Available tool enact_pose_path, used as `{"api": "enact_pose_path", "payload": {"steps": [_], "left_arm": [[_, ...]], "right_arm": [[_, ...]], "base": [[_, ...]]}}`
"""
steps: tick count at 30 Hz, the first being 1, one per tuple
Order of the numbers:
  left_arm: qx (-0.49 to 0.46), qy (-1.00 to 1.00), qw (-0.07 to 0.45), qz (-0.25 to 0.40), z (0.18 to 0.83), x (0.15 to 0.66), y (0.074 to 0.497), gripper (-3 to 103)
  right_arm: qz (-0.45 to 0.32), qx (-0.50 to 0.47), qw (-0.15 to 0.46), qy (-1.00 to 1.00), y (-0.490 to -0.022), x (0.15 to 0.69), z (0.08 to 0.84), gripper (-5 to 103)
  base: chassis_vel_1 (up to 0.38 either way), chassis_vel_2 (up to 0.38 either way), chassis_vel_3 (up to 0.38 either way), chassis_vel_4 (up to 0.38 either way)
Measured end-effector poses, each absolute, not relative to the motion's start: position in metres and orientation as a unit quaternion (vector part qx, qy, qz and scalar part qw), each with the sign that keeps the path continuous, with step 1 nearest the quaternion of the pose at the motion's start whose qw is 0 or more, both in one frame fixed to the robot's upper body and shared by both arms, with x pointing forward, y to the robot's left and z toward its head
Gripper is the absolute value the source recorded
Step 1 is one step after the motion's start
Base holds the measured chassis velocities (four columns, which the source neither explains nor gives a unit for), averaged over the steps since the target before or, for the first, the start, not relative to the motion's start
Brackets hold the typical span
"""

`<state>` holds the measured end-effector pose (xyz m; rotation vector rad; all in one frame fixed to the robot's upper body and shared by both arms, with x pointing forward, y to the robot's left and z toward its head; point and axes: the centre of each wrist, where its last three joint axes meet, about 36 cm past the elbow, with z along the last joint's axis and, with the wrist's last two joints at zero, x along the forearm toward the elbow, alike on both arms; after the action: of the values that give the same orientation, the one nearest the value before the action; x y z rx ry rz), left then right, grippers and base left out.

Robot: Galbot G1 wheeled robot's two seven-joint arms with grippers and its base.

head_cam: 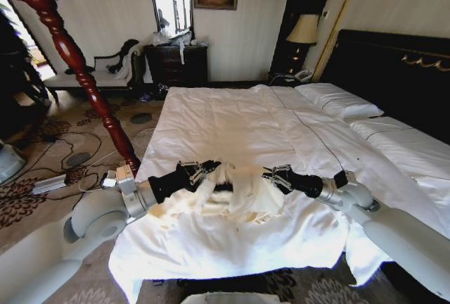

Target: Pick up the clothes from the bed and hang them on the clothes hanger.

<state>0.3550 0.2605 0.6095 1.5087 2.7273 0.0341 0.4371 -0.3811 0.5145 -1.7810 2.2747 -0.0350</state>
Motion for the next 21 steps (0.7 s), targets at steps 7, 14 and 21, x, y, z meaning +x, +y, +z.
{"api": "enact_pose_path", "payload": {"steps": [7,14,21], "left_arm": [[0.465,0.885,-0.003,0.003,0.584,0.361,0.261,0],[0.436,0.899,-0.031,0.000,0.545,0.369,0.260,0],[0.434,0.898,-0.068,0.007,0.495,0.371,0.239,0]], "right_arm": [[-0.016,-0.604,0.114,0.789,-0.385,0.437,0.504,0],[-0.016,-0.555,0.089,0.827,-0.388,0.432,0.475,-1],[-0.040,-0.493,0.062,0.867,-0.391,0.432,0.463,25]], "base": [[0.000,0.000,0.000,0.000],[0.000,0.000,0.000,0.000],[0.000,0.000,0.000,0.000]]}}
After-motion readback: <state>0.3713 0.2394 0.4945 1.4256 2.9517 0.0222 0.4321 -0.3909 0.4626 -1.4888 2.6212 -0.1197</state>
